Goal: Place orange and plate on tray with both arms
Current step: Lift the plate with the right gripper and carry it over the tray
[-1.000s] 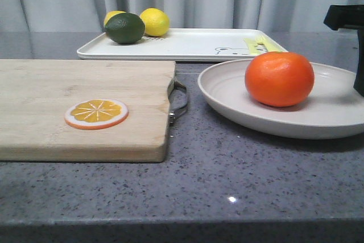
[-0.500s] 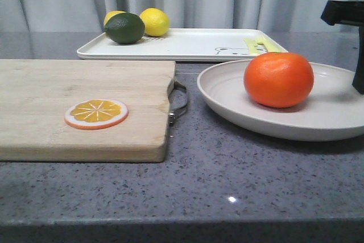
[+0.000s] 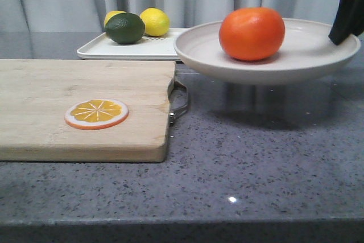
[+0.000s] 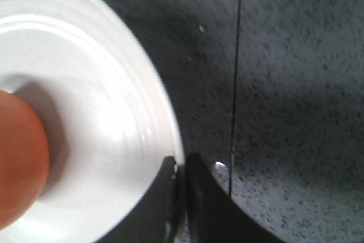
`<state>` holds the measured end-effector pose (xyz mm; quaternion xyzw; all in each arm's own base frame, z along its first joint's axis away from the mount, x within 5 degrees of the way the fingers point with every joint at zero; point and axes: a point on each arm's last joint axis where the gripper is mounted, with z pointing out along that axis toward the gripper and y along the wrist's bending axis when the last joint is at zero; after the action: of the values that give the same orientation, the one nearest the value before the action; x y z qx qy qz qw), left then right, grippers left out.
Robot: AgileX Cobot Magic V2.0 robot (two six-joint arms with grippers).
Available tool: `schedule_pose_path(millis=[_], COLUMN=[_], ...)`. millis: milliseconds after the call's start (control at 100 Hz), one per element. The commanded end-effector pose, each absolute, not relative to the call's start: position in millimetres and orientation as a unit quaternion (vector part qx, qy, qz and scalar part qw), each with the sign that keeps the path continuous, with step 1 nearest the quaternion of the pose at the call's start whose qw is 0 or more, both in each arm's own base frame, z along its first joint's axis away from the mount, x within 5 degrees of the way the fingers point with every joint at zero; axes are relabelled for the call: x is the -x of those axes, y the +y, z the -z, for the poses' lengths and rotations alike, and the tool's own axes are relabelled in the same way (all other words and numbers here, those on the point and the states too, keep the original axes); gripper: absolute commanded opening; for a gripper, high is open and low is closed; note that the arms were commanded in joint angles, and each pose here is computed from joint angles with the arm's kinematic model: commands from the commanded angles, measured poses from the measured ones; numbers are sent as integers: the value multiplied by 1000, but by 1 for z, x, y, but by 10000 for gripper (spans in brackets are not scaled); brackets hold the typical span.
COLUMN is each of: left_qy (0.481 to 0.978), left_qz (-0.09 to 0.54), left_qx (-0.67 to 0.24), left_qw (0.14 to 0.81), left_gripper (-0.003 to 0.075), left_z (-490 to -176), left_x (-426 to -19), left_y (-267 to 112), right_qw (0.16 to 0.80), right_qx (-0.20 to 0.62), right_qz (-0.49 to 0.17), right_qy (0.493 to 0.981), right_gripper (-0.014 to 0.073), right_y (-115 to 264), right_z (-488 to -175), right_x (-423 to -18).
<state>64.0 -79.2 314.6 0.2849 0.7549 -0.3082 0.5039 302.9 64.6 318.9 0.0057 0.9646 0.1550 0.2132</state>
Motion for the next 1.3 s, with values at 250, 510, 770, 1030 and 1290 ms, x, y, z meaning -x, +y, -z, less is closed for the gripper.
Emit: schedule_pose_path(millis=[250,510,770,1030,1290], left_qy=[733,733,733,733,733], left_qz=[323,323,323,323,323], left_qx=[-267,-267,-268,-268,-268], left_qw=[536,536,535,535,535], left_gripper=[-20,-20,-20,-20,-20], left_z=[-329,-329,-329,-329,-329], left_x=[-66,-66,-66,-66,-66], left_y=[-79,-79,-79,-79,-79], right_qw=[285,293,319,342,361], right_qx=[7,21,31,26,12], right_qz=[-197,-205,-217,-226,-235], right_qy=[938,934,922,912,902], right_gripper=[-68,-67,-67,-67,-67], right_y=[74,83,93,98,101], right_z=[-375,-386,-388,-372,-351], right_x=[-336,-390,-442,-476,-497])
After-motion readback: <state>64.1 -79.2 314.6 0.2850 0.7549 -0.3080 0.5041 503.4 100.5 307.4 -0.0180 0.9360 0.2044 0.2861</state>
